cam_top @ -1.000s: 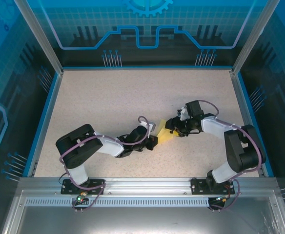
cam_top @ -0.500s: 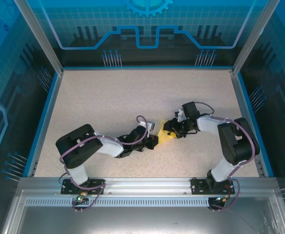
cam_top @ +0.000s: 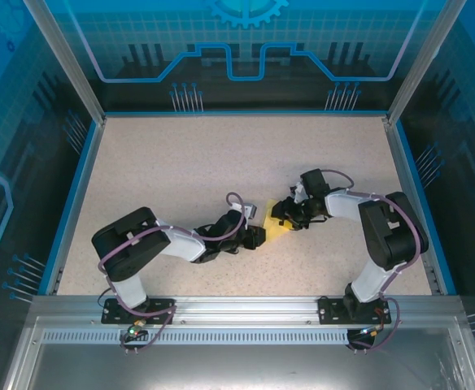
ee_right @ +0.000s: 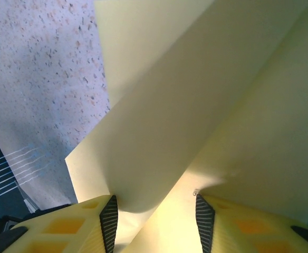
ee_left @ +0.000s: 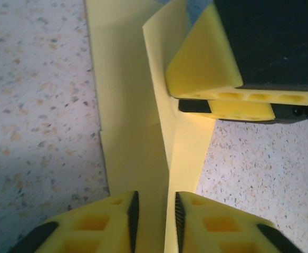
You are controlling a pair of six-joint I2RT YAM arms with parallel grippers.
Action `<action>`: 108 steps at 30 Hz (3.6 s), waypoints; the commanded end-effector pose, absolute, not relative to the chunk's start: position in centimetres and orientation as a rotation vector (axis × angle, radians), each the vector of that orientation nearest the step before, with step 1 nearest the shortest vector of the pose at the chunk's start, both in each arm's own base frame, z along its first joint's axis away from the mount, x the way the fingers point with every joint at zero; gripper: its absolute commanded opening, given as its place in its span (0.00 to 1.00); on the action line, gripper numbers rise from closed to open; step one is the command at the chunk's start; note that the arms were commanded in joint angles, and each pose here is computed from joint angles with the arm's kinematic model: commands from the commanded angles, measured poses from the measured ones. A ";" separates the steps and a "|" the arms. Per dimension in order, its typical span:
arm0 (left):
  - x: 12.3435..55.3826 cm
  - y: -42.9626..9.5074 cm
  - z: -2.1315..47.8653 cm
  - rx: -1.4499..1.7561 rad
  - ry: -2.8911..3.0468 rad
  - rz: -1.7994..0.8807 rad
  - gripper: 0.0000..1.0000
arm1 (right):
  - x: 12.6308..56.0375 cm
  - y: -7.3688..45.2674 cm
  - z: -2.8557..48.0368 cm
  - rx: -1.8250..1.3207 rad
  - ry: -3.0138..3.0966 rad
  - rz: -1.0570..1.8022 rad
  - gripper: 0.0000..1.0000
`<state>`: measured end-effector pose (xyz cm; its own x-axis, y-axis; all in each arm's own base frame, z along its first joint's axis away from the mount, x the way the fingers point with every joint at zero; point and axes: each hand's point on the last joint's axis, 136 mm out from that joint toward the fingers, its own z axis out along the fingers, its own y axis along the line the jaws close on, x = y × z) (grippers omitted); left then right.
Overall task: Fold a paper plane with a square sheet of paper (pick it up from the middle)
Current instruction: Fourth fold the wing at the center of the table.
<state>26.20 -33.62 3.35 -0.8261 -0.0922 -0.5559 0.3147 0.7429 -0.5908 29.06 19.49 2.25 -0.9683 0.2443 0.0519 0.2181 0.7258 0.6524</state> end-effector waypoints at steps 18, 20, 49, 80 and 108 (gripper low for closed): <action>27.1 -34.5 8.2 0.013 2.423 -1.242 0.24 | 26.3 17.5 -2.2 0.443 3.127 0.677 0.45; 27.4 -34.9 8.2 0.003 2.421 -1.256 0.21 | 25.8 17.2 -2.6 0.443 3.147 0.640 0.44; 28.2 -34.5 2.2 -0.070 2.652 -1.042 0.00 | 27.0 18.4 -0.4 0.339 3.102 0.711 0.48; 28.3 -35.0 2.8 -0.084 2.660 -1.072 0.00 | 24.8 15.4 -3.3 0.395 3.223 0.437 0.40; 29.5 -33.5 7.5 -0.181 2.505 -1.209 0.10 | 24.2 14.6 -3.9 0.354 3.263 0.356 0.42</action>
<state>29.43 -32.98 7.63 -0.9239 -0.2640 -0.2769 0.0416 0.6500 -0.7588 28.83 19.11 1.12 -0.9828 0.1774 0.0511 0.1807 0.8671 0.4642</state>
